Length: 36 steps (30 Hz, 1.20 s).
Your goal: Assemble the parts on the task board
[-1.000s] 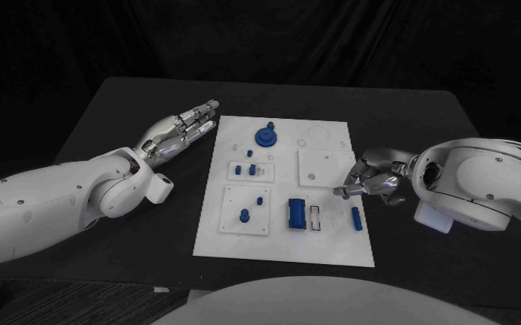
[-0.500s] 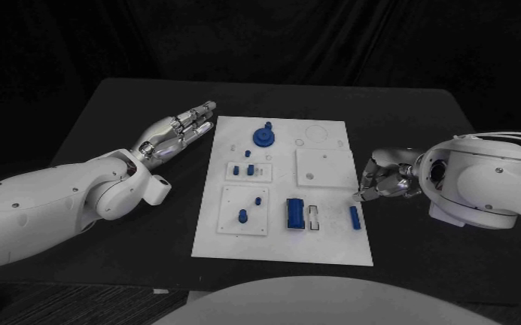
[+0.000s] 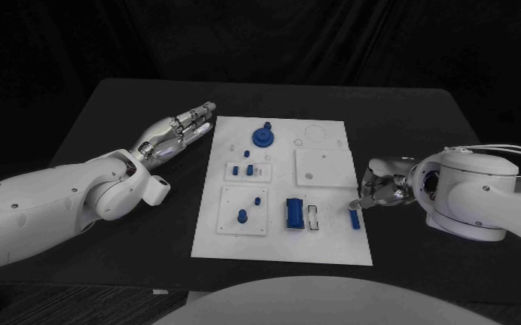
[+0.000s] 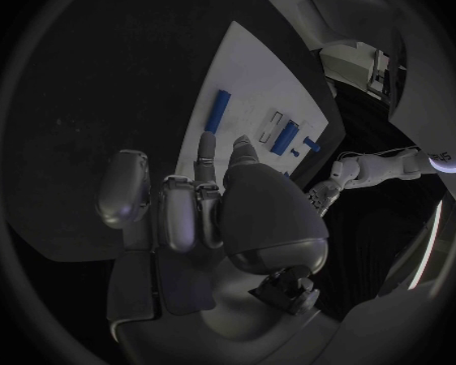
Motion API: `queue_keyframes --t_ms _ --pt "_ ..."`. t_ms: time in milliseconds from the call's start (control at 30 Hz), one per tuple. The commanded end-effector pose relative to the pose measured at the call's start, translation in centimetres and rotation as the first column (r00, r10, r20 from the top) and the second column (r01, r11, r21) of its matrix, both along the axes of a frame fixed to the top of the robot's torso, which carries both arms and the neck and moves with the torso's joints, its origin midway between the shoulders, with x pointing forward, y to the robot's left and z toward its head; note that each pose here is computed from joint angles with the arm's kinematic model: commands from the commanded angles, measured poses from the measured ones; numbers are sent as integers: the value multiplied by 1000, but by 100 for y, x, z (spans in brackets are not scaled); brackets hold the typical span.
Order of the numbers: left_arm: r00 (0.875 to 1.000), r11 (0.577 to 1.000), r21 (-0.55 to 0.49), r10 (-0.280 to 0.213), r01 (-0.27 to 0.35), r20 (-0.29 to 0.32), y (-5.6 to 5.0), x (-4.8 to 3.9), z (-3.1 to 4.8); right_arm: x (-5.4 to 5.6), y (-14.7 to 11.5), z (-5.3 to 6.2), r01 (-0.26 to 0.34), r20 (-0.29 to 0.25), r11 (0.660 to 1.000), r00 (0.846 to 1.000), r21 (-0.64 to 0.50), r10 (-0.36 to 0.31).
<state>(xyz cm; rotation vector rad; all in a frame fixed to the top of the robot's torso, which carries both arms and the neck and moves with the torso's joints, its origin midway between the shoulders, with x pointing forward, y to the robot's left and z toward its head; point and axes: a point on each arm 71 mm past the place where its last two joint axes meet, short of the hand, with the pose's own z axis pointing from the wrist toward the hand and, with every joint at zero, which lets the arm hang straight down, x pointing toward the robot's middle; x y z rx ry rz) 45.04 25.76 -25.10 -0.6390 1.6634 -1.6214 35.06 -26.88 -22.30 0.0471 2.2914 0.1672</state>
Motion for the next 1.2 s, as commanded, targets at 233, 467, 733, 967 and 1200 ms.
queue_keyframes --t_ms 233,467,733,967,1200 --pt "1000 1000 -6 -10 10 -3 -22 -4 -3 -14 1 -73 14 13 1000 1000 -26 -13" --pt "1000 1000 -9 -13 13 0 -27 -1 -1 -21 8 -132 11 -4 999 1000 -33 -11" --pt "1000 1000 -9 -14 14 -1 -25 1 -2 -34 7 -192 10 -20 999 1000 -39 -11" --pt "1000 1000 -10 -15 15 -2 -28 3 -4 -45 22 -261 4 -39 999 999 -47 -6" --pt "1000 1000 -9 -17 17 -5 -28 4 -9 -52 72 -313 -8 -47 999 999 -47 6"
